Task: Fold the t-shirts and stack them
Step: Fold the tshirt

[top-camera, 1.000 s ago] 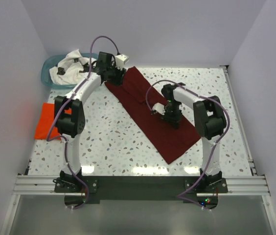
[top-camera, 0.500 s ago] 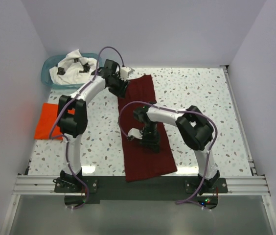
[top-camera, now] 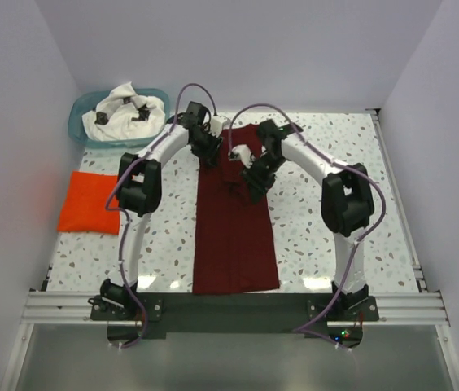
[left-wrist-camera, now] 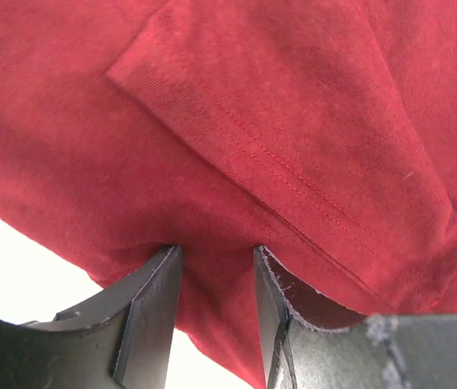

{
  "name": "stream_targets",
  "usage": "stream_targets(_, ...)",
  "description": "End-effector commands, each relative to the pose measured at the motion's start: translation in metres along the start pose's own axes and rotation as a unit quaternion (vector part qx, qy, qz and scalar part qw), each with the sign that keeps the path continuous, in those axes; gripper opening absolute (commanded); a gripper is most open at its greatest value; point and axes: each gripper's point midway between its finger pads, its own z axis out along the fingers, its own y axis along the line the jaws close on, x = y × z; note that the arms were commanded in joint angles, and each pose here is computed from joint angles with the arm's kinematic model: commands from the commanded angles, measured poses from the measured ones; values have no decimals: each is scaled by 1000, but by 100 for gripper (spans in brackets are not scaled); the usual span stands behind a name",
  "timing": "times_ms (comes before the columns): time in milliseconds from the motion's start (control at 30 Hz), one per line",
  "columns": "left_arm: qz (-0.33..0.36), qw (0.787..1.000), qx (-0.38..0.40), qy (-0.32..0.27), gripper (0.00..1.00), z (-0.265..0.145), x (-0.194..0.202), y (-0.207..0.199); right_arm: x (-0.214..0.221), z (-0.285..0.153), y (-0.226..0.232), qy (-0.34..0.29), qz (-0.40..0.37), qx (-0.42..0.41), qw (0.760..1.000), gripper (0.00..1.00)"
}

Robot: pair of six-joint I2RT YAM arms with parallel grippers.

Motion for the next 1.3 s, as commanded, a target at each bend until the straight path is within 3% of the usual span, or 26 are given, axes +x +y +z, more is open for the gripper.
stream_targets(0,-13,1000,0,1,46,32,-4,12,-34,-40,-73,-75,27,119,990,37)
stream_targets(100,-10,998,-32,-45,47,28,-35,32,-51,-56,-121,-100,35,179,978,36)
stream_targets(233,-10,988,-43,-148,49,-24,-88,43,-73,-66,-160,-125,34,226,965,34)
stream_targets(400,22,977,-43,-207,54,-85,-108,29,-89,-66,-164,-153,35,225,962,33)
stream_targets(500,26,981,-20,-191,55,-94,-94,13,-85,-51,-165,-144,36,224,963,30)
stream_targets(867,-43,993,69,-91,46,-56,-3,-28,-61,-15,-173,-96,42,245,964,18)
stream_targets(1000,-64,993,69,-70,45,-38,18,-27,-53,-2,-176,-64,27,267,961,15)
stream_targets(1133,-82,994,54,-40,45,-18,32,-16,-39,7,-207,-22,44,319,946,7)
stream_targets(1267,-90,995,28,-37,44,-6,32,4,-43,-4,-227,-24,40,368,929,5)
